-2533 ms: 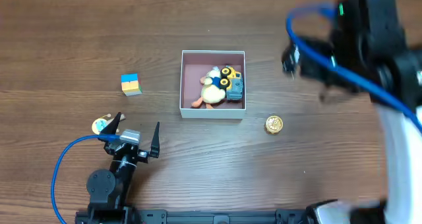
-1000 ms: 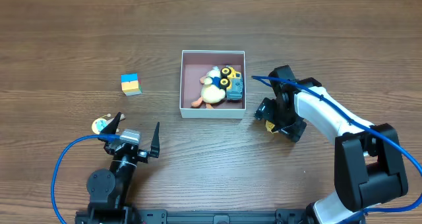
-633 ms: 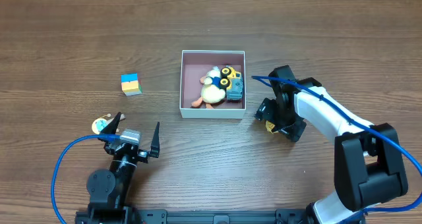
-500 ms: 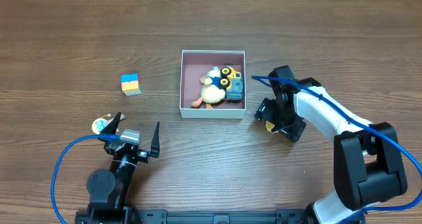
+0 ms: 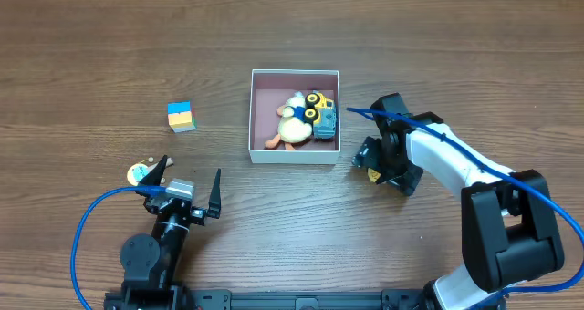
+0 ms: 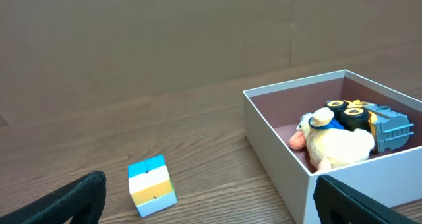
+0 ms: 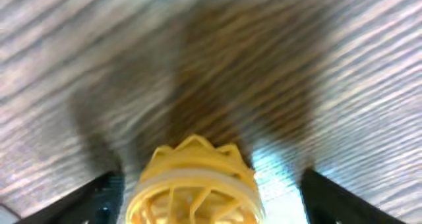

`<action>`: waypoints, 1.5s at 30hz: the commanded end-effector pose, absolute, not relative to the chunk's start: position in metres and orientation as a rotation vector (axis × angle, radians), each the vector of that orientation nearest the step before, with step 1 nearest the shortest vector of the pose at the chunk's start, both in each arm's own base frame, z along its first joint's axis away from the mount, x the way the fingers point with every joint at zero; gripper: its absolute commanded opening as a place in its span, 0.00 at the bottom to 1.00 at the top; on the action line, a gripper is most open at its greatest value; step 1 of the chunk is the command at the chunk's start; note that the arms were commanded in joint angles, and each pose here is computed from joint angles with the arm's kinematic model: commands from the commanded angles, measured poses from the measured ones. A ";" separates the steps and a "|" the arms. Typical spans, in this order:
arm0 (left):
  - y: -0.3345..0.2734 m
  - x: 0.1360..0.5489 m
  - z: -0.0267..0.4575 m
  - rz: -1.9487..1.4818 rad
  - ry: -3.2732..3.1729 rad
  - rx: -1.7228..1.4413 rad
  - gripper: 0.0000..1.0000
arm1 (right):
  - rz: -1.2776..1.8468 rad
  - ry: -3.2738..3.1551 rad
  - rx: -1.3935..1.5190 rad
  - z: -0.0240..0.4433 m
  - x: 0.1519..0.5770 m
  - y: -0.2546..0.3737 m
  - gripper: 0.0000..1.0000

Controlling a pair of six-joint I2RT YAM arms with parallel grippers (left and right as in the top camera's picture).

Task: Pack container
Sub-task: 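Lower the right gripper onto the yellow plastic ball and grasp it, then carry the yellow ball into the box and release it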

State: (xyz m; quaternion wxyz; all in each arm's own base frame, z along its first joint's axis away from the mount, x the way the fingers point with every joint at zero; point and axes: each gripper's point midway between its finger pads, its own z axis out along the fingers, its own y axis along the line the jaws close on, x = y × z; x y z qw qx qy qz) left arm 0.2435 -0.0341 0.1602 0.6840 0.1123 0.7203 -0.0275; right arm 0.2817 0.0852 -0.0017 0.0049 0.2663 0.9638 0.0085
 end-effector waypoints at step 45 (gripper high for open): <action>-0.031 0.244 0.160 -0.065 1.615 0.227 1.00 | 0.383 2.864 0.251 0.161 0.356 0.276 0.56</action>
